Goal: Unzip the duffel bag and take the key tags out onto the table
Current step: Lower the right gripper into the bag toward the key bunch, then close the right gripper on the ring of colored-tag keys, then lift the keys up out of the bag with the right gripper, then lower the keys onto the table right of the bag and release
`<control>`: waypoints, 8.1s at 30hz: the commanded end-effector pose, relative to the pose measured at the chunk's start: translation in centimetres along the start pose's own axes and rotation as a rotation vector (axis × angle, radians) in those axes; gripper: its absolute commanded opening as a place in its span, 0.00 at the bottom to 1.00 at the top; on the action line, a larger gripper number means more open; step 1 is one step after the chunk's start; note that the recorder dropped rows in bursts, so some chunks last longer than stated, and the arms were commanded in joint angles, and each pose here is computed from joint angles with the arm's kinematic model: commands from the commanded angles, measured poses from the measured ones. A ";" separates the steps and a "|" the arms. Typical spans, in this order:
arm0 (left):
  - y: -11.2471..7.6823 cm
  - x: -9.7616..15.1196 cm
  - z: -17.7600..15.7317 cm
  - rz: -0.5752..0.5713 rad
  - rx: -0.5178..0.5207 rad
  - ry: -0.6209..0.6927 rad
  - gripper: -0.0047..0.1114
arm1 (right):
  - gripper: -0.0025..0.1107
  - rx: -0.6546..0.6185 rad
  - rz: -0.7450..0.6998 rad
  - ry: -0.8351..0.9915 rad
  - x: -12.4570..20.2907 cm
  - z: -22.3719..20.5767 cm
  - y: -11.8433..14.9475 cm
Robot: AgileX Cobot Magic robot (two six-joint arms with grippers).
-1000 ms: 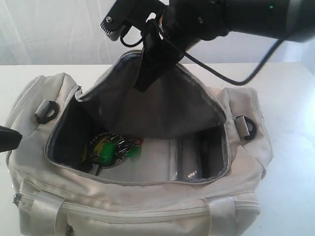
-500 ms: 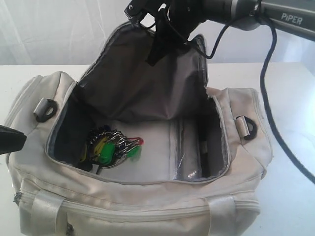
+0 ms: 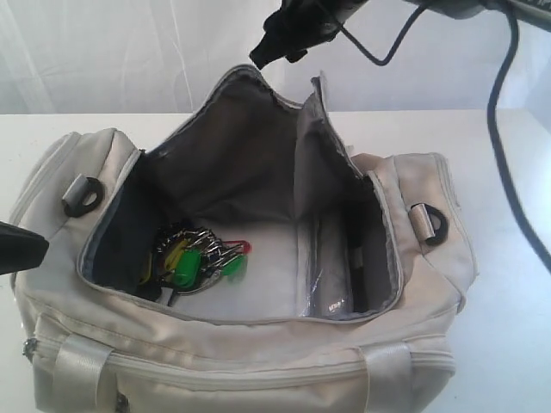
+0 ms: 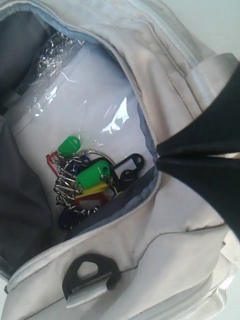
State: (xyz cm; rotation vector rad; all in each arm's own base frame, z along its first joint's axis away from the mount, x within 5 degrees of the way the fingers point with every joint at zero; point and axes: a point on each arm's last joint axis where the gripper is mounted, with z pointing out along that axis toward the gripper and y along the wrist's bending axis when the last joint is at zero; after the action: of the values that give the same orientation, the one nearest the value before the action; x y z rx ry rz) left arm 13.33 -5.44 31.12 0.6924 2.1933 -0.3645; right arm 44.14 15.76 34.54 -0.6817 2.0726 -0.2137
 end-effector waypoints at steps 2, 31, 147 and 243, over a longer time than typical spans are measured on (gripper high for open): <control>-0.6 0.0 -0.1 0.000 0.056 -0.018 0.04 | 0.28 -0.250 0.083 0.091 0.7 -2.2 1.7; -0.7 -0.2 -0.1 0.017 0.072 -0.040 0.04 | 0.02 -0.756 -0.107 0.239 1.7 -4.2 9.4; -0.8 -0.2 -0.1 0.008 0.084 -0.048 0.04 | 0.02 -0.554 0.001 0.231 2.4 -7.8 5.6; -0.7 -0.2 0.0 0.095 0.069 -0.054 0.04 | 0.51 -0.138 0.487 0.433 21.9 -18.5 0.3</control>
State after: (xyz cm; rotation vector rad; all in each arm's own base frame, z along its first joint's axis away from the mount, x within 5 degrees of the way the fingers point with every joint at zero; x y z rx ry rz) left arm 13.18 -6.13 31.50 0.7991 2.0979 -0.4134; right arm 20.86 2.74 27.82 -0.2438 2.6520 0.1105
